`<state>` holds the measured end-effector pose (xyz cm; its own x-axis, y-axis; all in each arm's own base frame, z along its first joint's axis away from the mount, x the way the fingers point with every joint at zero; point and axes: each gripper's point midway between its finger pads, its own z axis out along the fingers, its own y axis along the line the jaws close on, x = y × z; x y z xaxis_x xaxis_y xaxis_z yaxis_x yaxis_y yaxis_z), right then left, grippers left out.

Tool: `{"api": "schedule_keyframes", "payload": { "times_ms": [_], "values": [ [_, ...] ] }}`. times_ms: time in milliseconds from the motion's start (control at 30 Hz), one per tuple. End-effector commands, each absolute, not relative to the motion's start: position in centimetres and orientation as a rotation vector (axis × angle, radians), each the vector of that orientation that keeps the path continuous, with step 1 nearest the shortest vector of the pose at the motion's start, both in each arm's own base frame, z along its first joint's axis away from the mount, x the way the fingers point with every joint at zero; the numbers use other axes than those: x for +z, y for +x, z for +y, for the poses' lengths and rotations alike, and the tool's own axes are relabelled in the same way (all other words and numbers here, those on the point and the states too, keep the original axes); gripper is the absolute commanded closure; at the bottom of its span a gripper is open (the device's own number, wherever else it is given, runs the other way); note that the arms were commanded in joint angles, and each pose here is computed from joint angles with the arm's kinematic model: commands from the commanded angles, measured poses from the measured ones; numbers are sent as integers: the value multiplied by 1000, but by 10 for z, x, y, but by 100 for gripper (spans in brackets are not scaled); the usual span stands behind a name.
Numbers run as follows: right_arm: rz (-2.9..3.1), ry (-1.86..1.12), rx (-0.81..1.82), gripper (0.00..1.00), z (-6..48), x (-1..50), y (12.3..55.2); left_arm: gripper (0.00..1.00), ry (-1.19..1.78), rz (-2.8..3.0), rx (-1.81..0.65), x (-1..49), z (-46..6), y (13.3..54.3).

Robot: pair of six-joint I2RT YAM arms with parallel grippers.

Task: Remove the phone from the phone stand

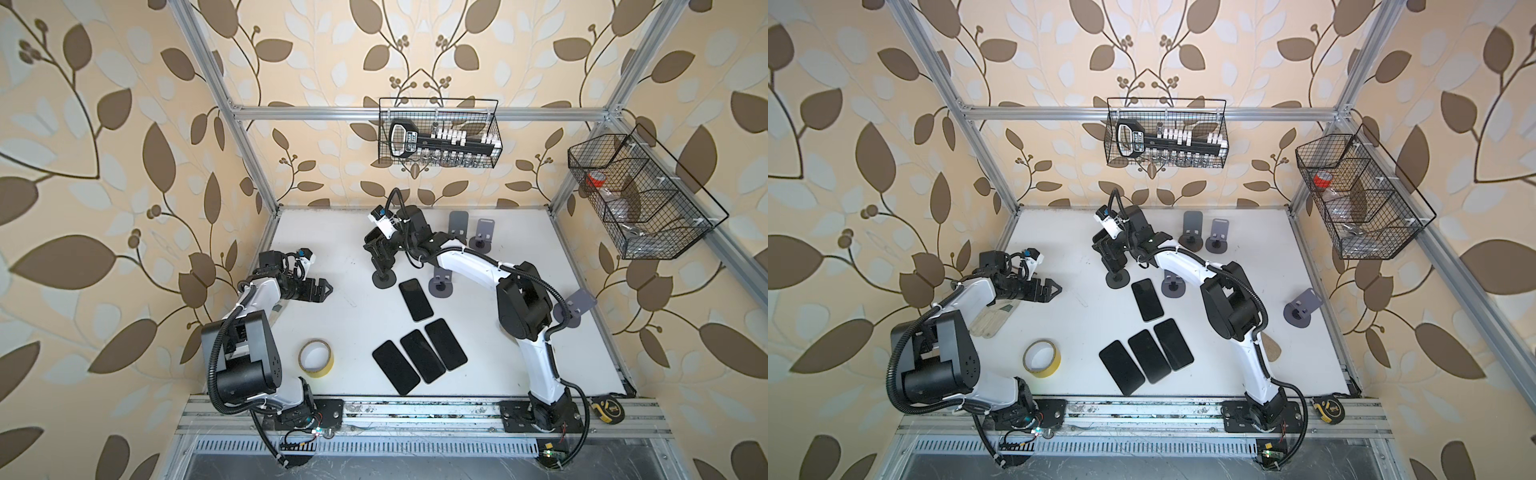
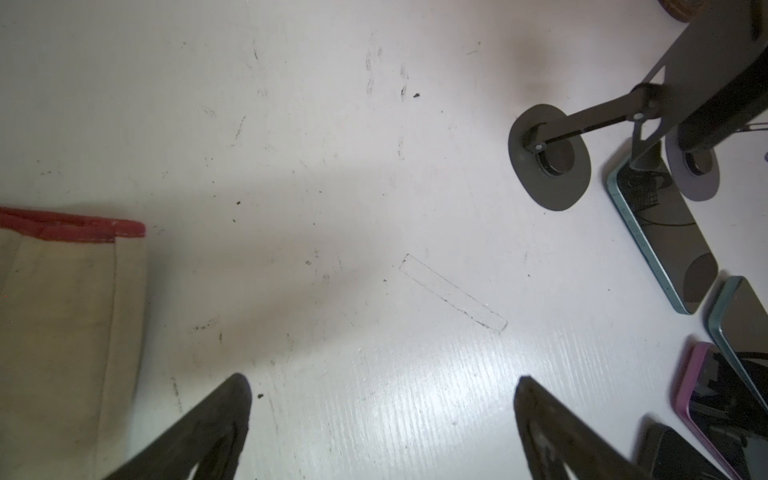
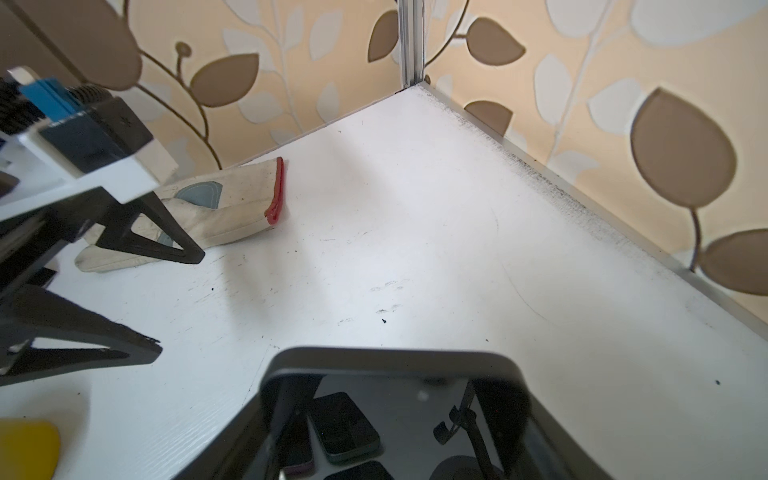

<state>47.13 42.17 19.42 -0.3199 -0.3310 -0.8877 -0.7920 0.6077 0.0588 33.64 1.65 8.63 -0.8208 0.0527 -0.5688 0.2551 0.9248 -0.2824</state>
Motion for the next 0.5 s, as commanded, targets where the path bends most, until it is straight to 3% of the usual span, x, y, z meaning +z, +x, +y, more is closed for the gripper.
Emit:
{"api": "schedule_keyframes", "payload": {
  "times_ms": [0, 467],
  "values": [
    [1788, -869, 627, 43, 421, 260, 464, 1, 246, 2477, -484, 92, 16, 337],
    [1798, -886, 677, 44, 433, 281, 413, 1, 250, 2465, -490, 95, 14, 337]
  ]
}}
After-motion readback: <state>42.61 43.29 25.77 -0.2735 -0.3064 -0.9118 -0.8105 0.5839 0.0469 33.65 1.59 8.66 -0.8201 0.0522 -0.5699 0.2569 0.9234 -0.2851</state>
